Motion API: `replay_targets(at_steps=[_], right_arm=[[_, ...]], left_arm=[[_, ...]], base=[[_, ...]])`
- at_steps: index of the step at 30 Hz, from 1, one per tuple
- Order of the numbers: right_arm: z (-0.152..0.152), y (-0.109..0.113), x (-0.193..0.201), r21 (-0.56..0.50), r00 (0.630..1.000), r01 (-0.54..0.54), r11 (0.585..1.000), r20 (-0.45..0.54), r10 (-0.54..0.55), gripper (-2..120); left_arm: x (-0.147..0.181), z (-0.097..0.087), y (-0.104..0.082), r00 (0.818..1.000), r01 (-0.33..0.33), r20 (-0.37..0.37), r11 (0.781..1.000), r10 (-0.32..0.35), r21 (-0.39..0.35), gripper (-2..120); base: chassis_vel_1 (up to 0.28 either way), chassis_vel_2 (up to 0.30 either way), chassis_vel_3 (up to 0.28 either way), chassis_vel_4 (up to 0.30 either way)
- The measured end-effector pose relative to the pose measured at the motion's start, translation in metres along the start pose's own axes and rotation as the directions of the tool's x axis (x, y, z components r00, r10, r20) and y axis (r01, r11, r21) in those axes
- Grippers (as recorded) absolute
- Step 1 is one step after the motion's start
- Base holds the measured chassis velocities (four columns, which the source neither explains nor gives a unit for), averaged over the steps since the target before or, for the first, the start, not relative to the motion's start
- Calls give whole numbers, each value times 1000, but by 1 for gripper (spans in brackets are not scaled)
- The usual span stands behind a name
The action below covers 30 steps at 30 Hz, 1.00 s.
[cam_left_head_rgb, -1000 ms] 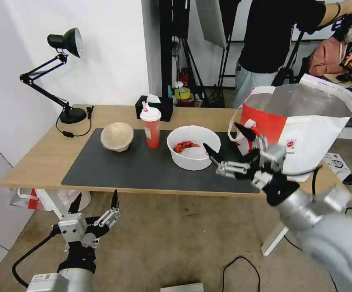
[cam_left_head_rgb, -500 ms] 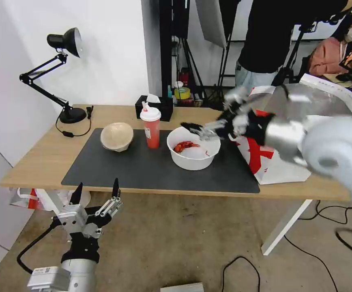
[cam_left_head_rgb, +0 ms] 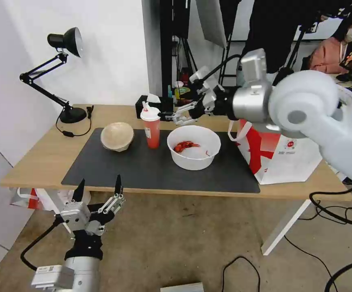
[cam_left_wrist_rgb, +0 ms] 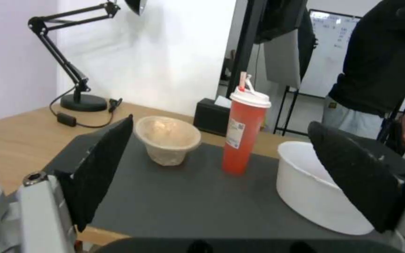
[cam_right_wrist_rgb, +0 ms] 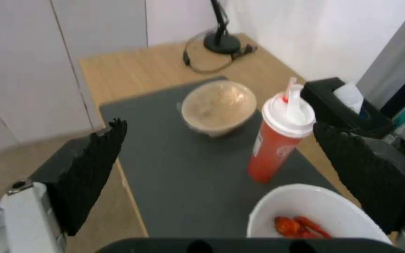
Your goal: Pick up the trash from the table and place it into the takeout bag.
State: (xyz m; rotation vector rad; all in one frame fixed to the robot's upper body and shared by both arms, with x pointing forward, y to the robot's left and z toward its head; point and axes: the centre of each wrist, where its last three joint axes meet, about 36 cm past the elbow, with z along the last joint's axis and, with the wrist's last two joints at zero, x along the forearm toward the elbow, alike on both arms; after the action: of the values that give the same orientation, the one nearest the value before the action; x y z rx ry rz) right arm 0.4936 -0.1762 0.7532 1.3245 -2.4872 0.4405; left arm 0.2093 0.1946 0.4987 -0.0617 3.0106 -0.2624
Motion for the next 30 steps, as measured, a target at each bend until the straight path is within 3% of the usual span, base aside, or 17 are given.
replay_targets(at_steps=[12,18,30], right_arm=[[15,-18,-16,116,993,-7,993,-118,21,100],[21,-24,-24,121,988,-17,992,-150,35,100],[47,-14,-31,54,982,-19,998,-185,29,100]], left_arm=[[0,0,-2,1000,5,-17,1000,-5,3,100],[1,1,-3,1000,3,-18,1000,-3,-3,100],[7,3,-6,1000,3,-27,1000,-3,-5,100]], base=[[0,0,0,0],[0,0,0,0],[0,0,0,0]])
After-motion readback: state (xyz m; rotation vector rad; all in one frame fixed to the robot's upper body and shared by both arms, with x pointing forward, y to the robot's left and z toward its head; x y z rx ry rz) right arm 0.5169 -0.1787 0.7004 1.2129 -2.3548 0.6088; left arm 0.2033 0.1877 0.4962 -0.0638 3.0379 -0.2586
